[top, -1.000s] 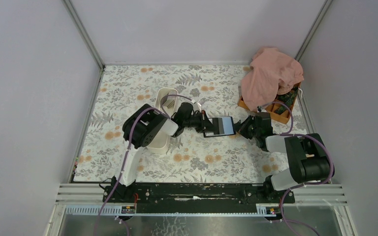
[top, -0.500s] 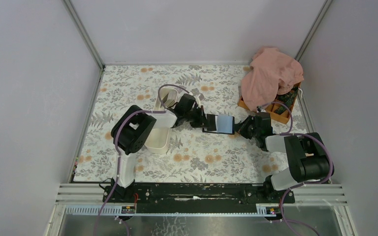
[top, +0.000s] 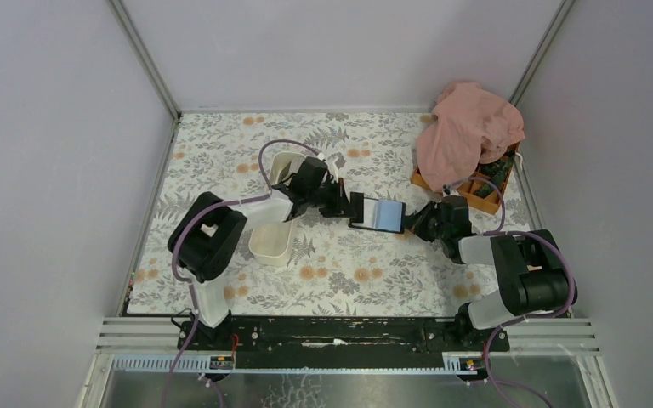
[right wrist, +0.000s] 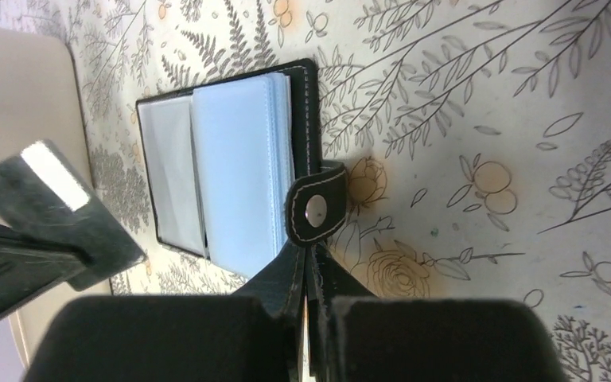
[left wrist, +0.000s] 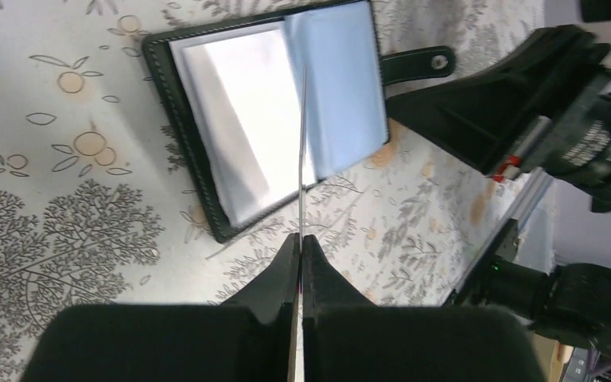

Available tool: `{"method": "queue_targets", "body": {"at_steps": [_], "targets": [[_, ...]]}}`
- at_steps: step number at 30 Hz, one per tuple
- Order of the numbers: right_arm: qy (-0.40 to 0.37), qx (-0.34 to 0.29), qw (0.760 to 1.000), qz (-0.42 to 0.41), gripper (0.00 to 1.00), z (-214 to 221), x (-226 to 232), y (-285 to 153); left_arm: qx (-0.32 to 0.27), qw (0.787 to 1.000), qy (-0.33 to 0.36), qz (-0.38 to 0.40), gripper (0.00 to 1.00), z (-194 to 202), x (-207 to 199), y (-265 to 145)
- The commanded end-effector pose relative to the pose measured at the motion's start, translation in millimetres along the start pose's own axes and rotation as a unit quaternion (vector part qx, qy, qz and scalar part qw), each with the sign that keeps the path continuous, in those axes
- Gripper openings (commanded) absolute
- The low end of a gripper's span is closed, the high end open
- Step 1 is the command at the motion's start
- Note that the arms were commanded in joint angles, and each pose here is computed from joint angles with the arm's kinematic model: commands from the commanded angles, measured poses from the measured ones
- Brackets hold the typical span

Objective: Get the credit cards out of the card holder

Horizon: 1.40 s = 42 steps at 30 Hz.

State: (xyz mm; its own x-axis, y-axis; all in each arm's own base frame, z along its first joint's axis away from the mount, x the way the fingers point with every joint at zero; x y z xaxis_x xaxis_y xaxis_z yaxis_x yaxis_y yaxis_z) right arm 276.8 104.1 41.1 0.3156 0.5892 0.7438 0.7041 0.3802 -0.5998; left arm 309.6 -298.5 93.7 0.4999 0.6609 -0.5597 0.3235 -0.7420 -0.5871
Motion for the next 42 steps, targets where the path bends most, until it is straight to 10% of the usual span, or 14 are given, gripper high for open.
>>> {"method": "queue_targets", "body": {"at_steps": [1, 7, 12, 17, 31, 42], "targets": [[-0.018, 0.034, 0.999, -0.038, 0.01, 16.4, -1.0, -10.0, -0.054, 0.996, 0.051, 0.058, 0.0, -25.7, -24.3, -22.2], [-0.081, 0.036, 0.943, -0.321, 0.19, 23.7, 72.4, -57.1, -0.12, 0.977, 0.068, 0.163, 0.0, -31.9, -49.5, -55.1], [-0.091, 0.064, 0.895, -0.431, 0.45, 31.7, 98.9, -86.5, -0.136, 0.965, 0.1, 0.2, 0.0, -25.2, -67.2, -60.1], [-0.106, 0.09, 0.881, -0.453, 0.5, 37.1, 106.5, -91.6, -0.132, 0.958, 0.112, 0.229, 0.0, -18.8, -77.1, -60.0], [-0.116, 0.11, 0.875, -0.456, 0.46, 43.4, 107.3, -90.2, -0.126, 0.946, 0.12, 0.274, 0.0, -10.1, -100.3, -52.5], [-0.116, 0.117, 0.876, -0.454, 0.12, 44.9, 105.8, -88.6, -0.144, 0.941, 0.098, 0.29, 0.0, -17.9, -105.4, -47.2]]}}
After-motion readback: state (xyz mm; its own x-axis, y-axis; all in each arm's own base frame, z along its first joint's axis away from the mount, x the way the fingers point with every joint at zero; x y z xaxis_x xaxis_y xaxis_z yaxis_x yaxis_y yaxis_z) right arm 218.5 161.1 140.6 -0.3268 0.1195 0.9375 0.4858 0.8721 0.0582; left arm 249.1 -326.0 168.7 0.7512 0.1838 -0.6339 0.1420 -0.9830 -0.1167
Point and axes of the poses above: each gripper's point midway between its finger pads, its own y axis out along the fingers, its own x axis along the line the jaws close on, z = x × y, the point moved 5 cm from there along -y, back along the fingers, and after that the axes turned 13 degrees about y, right-handed, at the moved point
